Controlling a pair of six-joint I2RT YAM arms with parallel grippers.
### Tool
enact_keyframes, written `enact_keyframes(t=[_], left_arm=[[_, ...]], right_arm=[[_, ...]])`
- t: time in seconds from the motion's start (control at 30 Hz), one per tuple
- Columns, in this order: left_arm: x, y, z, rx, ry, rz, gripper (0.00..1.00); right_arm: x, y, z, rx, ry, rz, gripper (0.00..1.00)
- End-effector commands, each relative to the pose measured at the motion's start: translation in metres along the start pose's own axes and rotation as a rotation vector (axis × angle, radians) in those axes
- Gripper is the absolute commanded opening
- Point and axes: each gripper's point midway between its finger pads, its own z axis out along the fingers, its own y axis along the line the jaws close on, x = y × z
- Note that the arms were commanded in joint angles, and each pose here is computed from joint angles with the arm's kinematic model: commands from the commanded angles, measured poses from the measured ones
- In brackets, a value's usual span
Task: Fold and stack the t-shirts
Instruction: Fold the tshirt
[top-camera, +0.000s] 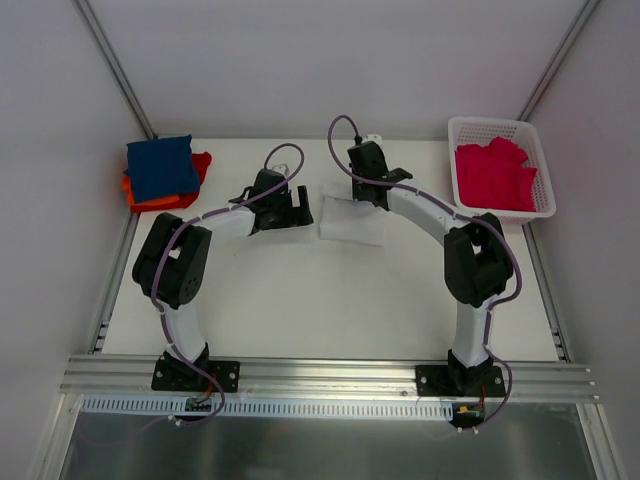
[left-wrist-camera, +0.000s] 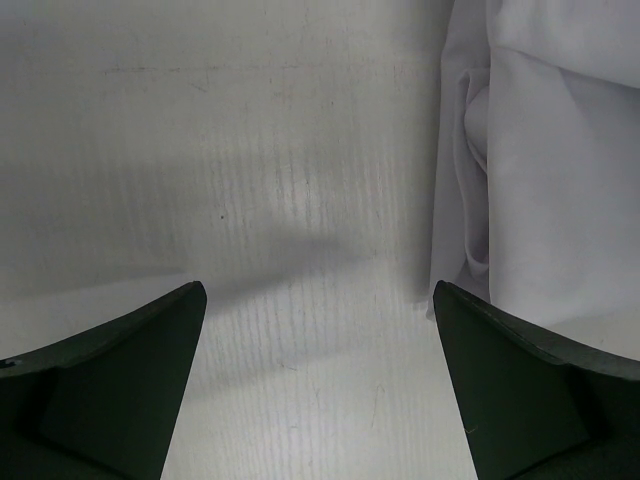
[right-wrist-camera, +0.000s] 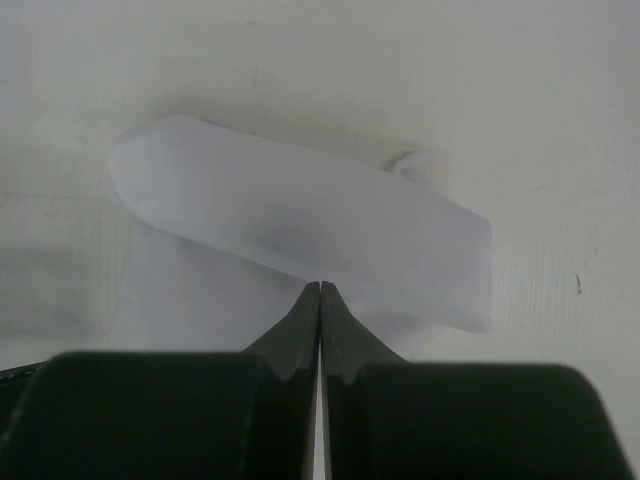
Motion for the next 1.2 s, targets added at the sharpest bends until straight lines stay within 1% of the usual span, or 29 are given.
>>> enact_keyframes(t=[0.0, 0.33, 0.73, 0.87, 1.17], left_arm=[[-0.01, 0.001, 0.002, -0.005, -0.043, 0.023, 0.99], [-0.008, 0.0, 0.006, 0.003, -0.032, 0.018, 0.99], [-0.009, -0.003, 0.002, 0.019, -0.034, 0.019, 0.99], [-0.01, -0.006, -0.001, 0.031, -0.035, 0.02, 0.99], [-0.003, -0.006, 0.0, 0.037, -0.016, 0.015, 0.99]], right_arm=[[-0.008, 0.006, -0.012, -0.042, -0.03, 0.033, 0.0], [0.005, 0.01, 0.005, -0.044, 0.003, 0.03, 0.0], [0.019, 0.009, 0.042, -0.039, 0.056, 0.044, 0.0], [0.011, -0.004, 0.052, -0.013, 0.045, 0.059, 0.0], [-0.037, -0.039, 0.067, 0.058, -0.044, 0.09, 0.0]])
